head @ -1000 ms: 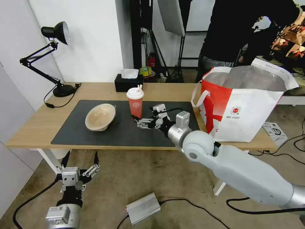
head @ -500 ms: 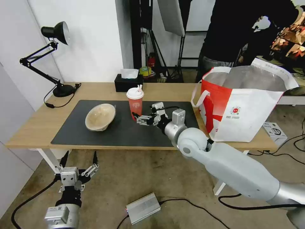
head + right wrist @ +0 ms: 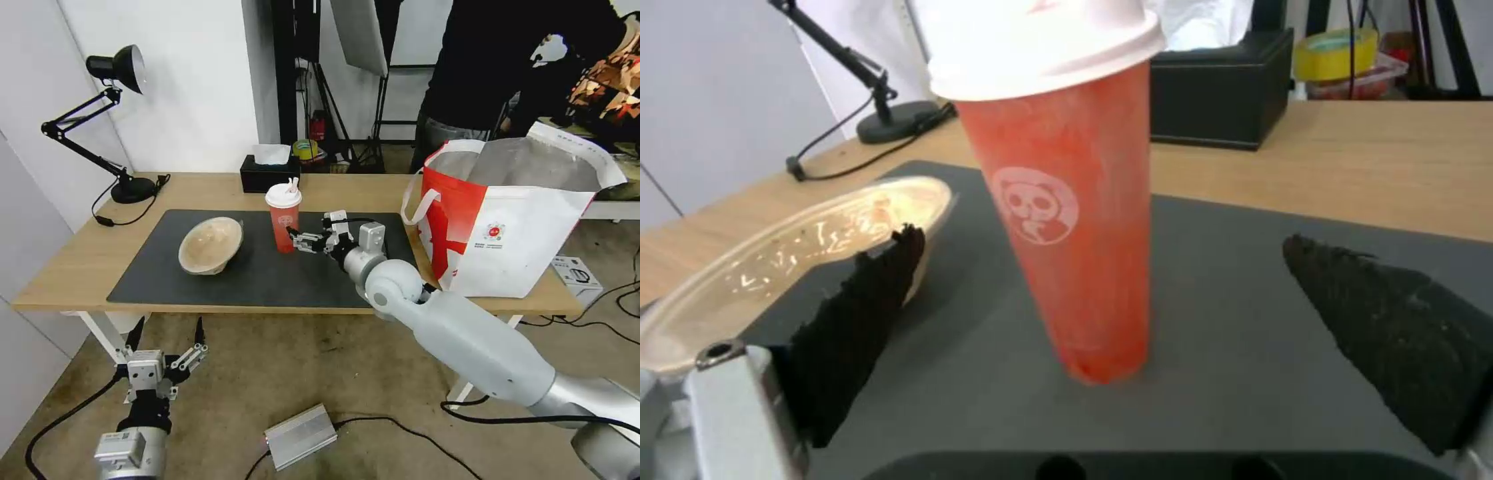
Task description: Pick up the trash from the table and place it into the takeout bag.
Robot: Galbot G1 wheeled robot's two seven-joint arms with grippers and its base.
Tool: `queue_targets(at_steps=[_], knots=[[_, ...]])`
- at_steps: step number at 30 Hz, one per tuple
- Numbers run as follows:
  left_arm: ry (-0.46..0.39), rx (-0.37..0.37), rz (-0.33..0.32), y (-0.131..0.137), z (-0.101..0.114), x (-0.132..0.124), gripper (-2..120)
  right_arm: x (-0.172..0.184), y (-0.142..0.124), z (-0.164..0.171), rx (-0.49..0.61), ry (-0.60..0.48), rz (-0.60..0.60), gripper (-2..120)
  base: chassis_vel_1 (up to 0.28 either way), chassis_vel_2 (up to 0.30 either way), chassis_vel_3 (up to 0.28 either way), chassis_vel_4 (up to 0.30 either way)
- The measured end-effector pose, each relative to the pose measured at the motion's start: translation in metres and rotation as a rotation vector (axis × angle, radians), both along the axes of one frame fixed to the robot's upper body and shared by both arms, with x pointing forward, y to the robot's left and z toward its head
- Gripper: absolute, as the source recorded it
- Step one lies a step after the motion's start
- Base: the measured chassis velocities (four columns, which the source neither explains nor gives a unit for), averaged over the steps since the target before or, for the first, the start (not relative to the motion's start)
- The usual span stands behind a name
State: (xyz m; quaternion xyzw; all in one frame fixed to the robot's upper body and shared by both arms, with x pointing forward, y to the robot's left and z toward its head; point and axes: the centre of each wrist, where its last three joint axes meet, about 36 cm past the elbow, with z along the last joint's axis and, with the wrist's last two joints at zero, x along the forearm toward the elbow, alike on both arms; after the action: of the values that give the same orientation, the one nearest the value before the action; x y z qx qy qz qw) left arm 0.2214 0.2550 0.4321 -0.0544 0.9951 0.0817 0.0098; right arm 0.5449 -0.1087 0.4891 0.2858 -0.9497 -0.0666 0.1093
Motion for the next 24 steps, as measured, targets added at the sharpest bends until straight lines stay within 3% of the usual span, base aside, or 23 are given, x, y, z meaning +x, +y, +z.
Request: queue_targets(at_steps=[24], knots=[[-0.006,0.0,-0.001,0.0,-0.002,-0.001,100,0.033,0.018,-0.022,0.012,0.032,-0.023,100,0.0,0.0,0.0,0.0]])
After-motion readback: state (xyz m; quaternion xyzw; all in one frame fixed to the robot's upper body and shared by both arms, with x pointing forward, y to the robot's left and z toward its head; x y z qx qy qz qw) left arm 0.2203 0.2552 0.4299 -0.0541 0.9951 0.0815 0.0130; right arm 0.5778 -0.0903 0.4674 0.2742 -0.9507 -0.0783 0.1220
